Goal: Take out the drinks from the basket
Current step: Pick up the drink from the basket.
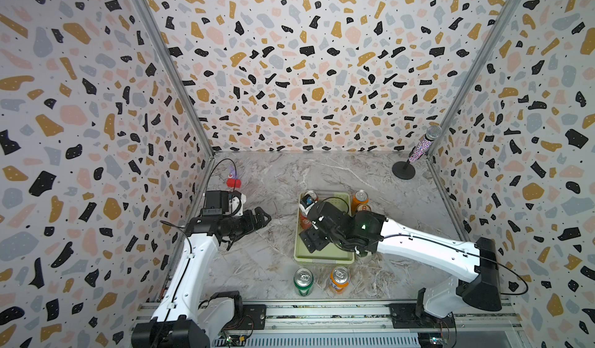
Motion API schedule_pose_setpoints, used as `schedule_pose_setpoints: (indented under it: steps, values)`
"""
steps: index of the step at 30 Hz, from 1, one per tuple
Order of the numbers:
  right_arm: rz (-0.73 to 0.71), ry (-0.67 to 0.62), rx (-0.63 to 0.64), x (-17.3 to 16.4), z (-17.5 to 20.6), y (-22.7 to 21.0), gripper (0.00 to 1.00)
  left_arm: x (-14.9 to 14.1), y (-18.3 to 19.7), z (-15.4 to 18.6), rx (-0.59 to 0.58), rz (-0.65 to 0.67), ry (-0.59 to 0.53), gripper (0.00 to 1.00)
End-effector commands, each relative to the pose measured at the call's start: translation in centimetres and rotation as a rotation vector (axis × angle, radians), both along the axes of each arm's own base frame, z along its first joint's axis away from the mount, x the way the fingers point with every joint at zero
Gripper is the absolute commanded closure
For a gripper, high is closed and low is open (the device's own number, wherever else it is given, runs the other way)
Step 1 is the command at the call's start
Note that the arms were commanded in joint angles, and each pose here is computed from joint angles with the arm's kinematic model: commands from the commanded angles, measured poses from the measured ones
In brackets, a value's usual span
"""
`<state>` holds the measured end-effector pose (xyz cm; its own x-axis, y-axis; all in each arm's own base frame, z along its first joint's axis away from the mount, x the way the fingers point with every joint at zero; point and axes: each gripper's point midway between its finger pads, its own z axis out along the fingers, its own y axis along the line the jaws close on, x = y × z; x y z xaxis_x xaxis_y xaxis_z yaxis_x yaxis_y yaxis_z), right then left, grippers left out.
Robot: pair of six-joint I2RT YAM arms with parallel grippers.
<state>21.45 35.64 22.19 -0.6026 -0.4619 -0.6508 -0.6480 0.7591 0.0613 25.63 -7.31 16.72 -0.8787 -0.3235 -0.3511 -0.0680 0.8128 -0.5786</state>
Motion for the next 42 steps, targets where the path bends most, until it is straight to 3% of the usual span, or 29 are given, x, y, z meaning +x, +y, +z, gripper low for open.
schedule_pose_setpoints:
  steps: [1,13,28,42]
  values:
    - [-0.070,0.063,-0.004,2.7,-0.7,-1.1,0.11,0.2,-0.1,1.3,-0.005,-0.014,-0.044,0.00]
    - [-0.091,0.159,-0.029,8.9,-3.8,0.3,0.12,0.1,-0.2,1.5,-0.012,-0.018,-0.056,0.00]
    - [-0.059,0.239,-0.042,9.8,-6.4,3.2,0.14,0.1,-0.5,1.6,-0.027,-0.025,-0.059,0.00]
    - [-0.112,0.211,-0.155,11.2,-8.9,2.1,0.16,0.1,-0.4,1.7,-0.026,-0.022,-0.064,0.00]
